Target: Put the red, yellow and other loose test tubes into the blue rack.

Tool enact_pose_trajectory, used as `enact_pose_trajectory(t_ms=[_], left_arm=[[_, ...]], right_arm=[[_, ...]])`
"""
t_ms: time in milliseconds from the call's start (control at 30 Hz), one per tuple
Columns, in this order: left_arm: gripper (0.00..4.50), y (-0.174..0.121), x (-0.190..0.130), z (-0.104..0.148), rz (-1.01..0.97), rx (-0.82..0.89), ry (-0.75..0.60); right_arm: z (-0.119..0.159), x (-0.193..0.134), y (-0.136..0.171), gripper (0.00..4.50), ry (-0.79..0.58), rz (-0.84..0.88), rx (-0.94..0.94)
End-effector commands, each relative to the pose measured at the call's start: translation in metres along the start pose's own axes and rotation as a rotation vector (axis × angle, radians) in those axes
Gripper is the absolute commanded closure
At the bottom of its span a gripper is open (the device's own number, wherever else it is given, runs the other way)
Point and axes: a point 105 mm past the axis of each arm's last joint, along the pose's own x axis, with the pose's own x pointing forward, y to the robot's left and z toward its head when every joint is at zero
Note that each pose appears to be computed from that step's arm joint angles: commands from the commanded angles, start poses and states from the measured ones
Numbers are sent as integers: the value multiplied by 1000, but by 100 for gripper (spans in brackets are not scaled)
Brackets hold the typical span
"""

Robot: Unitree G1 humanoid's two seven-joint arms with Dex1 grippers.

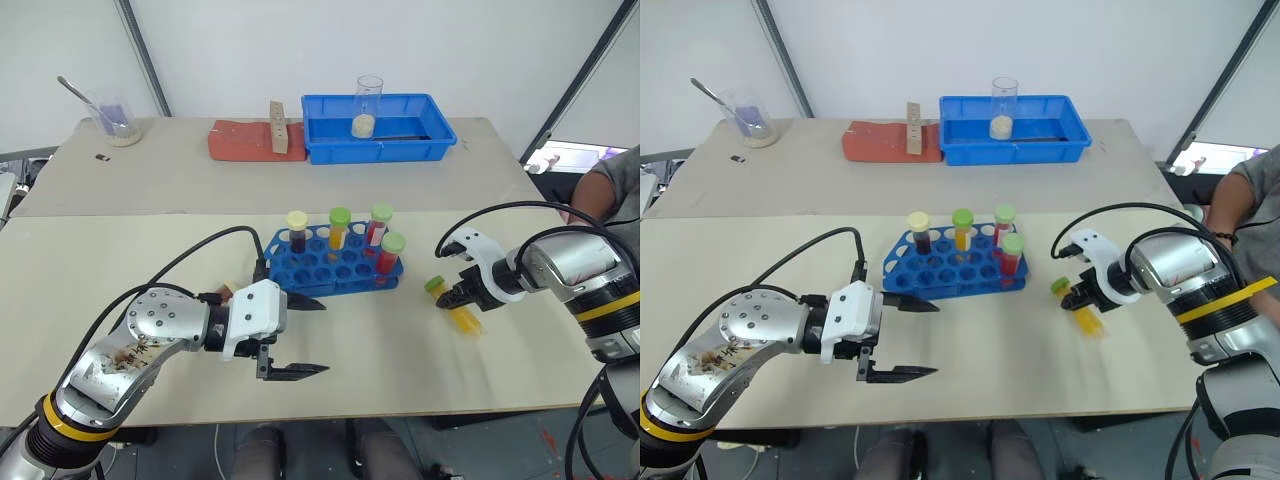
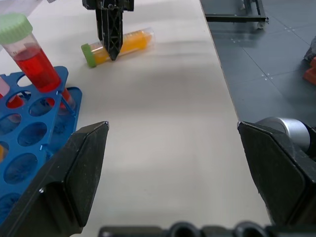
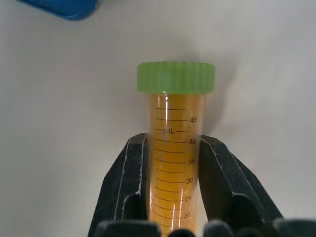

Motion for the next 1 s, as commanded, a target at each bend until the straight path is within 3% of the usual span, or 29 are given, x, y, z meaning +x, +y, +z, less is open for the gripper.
enact_pose_trajectory(t_ms=[33,200,367,467,533,733,1000], left_arm=[[0,0,-1,6,15,39,-14],[0,2,-11,-1,37,-14,-13],[0,17,-36,-4,161,-60,-60],[0,25,-54,-6,235,-77,-80],[0,30,-65,-8,283,-77,-92],[0,34,-81,-15,309,-74,-74],[0,34,-72,-3,273,-57,-114]], right_arm=[[3,-5,-3,351,-17,-10,7],[-4,-22,1,351,-63,13,8],[-17,-37,30,351,-183,80,-118],[-14,-42,69,351,-368,186,-232],[0,-50,101,351,-612,322,-267],[44,-59,133,351,-1076,230,-326],[85,-49,158,351,-1368,197,-283]])
